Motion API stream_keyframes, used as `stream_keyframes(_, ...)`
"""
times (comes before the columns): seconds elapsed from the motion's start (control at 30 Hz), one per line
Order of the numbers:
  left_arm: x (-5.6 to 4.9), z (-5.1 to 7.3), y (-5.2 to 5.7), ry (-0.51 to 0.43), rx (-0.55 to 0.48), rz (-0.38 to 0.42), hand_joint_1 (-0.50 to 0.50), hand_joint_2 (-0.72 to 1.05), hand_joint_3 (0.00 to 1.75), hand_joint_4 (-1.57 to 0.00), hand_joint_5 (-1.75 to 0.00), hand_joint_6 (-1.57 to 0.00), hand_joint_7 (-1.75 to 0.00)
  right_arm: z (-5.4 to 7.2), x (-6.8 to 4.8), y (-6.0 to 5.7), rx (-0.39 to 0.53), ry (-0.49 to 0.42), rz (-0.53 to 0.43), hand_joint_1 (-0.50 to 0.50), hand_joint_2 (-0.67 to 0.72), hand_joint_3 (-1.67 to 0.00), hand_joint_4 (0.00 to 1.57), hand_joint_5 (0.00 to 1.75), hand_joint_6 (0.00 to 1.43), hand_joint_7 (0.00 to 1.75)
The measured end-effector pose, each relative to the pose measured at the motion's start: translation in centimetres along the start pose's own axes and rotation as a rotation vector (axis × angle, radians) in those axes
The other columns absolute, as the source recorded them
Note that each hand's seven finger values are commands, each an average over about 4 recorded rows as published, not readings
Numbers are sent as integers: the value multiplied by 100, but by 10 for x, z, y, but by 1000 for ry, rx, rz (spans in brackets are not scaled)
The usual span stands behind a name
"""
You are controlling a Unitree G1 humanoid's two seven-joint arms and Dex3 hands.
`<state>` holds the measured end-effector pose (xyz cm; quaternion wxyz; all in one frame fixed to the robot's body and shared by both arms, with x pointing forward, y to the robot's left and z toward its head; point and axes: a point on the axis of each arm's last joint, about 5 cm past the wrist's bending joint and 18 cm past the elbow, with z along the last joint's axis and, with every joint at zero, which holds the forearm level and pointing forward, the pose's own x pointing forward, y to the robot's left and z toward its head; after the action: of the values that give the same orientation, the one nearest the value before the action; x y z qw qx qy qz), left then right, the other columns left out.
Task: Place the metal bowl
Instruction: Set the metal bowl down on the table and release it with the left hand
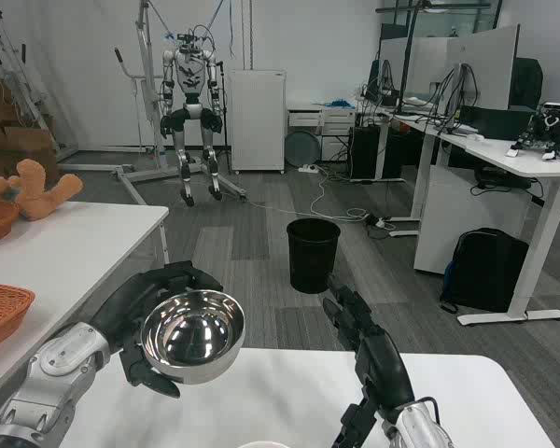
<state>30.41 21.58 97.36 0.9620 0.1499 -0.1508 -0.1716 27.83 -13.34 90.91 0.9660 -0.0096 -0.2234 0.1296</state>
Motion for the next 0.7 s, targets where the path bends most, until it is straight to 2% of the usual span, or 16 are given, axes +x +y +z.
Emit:
stream_keyframes(0.23, 1, -2, -4, 0, -23, -1, -12, 7, 96, -157, -175, -136, -168, 8, 12, -3, -3, -58, -12, -44, 60, 0, 0, 0, 0, 0)
stream_keyframes(0.53, 0, -5, -5, 12, -35, 5, -12, 7, 96, -157, -175, -136, -168, 8, 13, -3, -5, -57, -12, -43, 63, 0, 0, 0, 0, 0)
stream_keyframes(0.7, -1, -9, -5, 21, -38, 9, -12, 7, 89, -157, -175, -136, -168, 8, 13, -4, -6, -53, -13, -42, 63, 0, 0, 0, 0, 0)
